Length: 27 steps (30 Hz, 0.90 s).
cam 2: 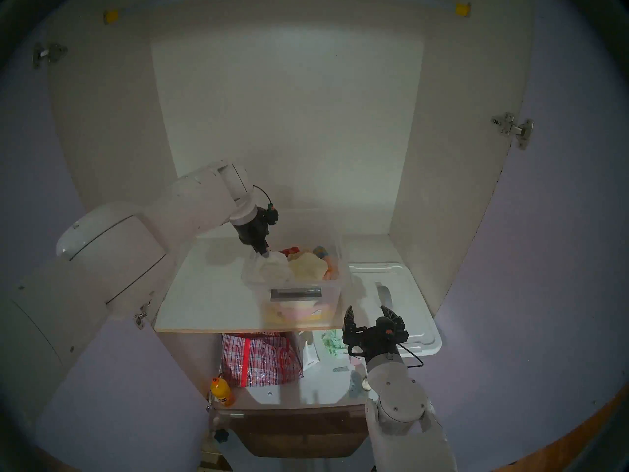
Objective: Take clothing out of the storage bin and put the lid back on the bin
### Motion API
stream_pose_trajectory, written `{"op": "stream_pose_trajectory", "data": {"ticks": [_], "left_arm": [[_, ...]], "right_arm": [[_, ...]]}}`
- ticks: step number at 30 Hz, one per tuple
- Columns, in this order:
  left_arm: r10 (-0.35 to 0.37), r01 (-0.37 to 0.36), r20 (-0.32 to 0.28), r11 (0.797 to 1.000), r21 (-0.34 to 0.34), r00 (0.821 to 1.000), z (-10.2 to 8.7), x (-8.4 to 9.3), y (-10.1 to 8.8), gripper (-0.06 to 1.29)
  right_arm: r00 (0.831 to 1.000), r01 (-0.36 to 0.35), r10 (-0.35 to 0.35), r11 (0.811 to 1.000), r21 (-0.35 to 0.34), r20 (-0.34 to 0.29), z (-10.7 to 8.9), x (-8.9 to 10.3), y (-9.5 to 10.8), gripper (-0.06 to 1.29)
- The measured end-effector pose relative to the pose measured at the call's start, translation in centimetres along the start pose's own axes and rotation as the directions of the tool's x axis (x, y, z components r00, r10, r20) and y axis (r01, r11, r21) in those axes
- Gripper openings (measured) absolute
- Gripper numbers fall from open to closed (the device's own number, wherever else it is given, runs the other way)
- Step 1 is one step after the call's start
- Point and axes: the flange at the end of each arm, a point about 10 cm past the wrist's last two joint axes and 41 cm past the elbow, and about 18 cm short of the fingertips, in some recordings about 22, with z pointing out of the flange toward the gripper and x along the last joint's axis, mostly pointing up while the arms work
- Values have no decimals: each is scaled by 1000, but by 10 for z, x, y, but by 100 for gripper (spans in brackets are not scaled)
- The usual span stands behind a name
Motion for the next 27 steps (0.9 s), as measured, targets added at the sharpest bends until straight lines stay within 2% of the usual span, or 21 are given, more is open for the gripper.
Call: {"op": "stream_pose_trajectory", "data": {"ticks": [3, 4, 5, 8, 10, 13, 16, 21, 24, 27], "left_arm": [[31, -28, -25, 996, 89, 999, -28, 12, -15, -1], [35, -32, -30, 994, 105, 999, -32, 14, -17, -1], [54, -51, -20, 988, 148, 998, -41, 18, -22, -1], [68, -64, -13, 979, 194, 998, -51, 23, -27, -1], [77, -72, -10, 970, 233, 997, -64, 28, -32, -1], [83, -76, -10, 952, 295, 997, -95, 32, -43, -1], [82, -66, -28, 930, 362, 996, -137, 36, -57, -1], [110, -65, -70, 883, 465, 991, -207, 50, -67, -1], [126, -66, -75, 841, 538, 989, -254, 56, -70, -1], [119, -66, -47, 792, 607, 992, -295, 54, -73, -1]], "right_arm": [[1000, 0, 0, 1000, 0, -1, 0, 1, 0, 125], [1000, 0, 0, 1000, 0, -2, -1, 1, 0, 125], [1000, 0, 0, 1000, 0, -3, -1, 1, 0, 125], [1000, 0, 0, 1000, 0, -3, -1, 2, 0, 125], [1000, 0, 0, 1000, 0, -3, -1, 1, 0, 125], [1000, 0, 0, 1000, 0, -3, -1, 1, 0, 125], [1000, 0, 0, 1000, 0, -1, 0, 1, 0, 125], [1000, 0, 0, 1000, 0, 2, 0, -1, 0, 125], [1000, 0, 0, 1000, 0, 5, 0, -2, 0, 125], [1000, 0, 0, 1000, 0, 6, 0, -3, 0, 125]]}}
